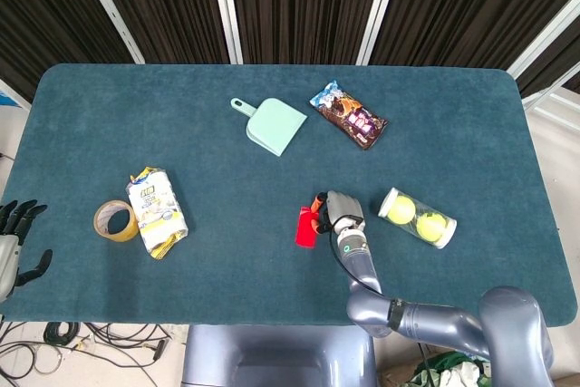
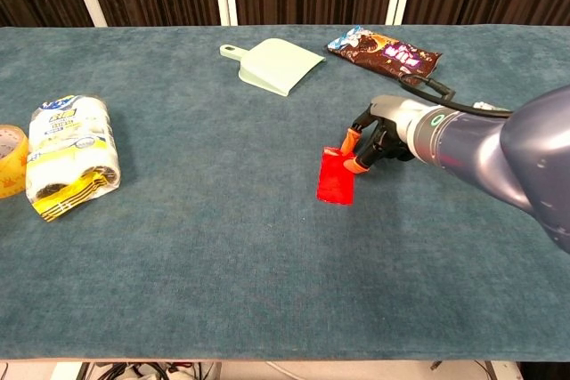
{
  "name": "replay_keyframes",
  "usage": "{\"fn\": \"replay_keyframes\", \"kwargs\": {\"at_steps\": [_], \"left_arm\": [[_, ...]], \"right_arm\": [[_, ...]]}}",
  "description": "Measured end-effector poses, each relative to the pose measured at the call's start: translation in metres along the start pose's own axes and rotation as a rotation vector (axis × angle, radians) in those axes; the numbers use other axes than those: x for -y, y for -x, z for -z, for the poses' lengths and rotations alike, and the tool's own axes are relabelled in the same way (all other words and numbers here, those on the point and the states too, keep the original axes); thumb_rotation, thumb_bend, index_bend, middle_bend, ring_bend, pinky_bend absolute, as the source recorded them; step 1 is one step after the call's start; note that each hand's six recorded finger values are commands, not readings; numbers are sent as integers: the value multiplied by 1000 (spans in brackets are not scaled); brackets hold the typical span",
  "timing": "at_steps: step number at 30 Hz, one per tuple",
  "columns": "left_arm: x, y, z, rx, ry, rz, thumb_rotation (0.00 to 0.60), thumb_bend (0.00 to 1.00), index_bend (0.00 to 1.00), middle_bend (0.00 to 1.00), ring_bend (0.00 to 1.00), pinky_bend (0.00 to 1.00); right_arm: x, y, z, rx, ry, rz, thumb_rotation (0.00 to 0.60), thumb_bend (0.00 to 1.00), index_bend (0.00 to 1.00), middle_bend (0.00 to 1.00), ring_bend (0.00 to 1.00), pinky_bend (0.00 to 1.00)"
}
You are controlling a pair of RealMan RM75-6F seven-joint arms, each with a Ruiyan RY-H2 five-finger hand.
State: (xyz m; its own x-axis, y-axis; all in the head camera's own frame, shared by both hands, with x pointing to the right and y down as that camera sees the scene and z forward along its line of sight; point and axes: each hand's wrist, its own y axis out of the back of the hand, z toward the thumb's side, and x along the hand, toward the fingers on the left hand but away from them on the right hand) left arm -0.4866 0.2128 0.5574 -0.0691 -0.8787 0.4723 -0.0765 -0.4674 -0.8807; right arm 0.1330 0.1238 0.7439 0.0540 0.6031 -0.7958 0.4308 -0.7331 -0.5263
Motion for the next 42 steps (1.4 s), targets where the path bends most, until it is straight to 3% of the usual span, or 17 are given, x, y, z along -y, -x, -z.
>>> {"fn": "replay_keyframes", "kwargs": {"at_steps": [12,25,42], "left_arm": [[0,0,0,-3,3,-1,600,377,158,96,8,78],[1,0,1,-16,4,9,600,378,161,96,23,88],[0,0,2,-27,12,4,600,379,162,96,30,92]], "right_arm": [[0,6,1,14,4,46,600,303,601,958,1000,1000],[1,7,-1,-13,35,89,600,542,678,968,1000,1000],[-11,-17,-12,-82,29,67,600,555,698,968,1000,1000]]}}
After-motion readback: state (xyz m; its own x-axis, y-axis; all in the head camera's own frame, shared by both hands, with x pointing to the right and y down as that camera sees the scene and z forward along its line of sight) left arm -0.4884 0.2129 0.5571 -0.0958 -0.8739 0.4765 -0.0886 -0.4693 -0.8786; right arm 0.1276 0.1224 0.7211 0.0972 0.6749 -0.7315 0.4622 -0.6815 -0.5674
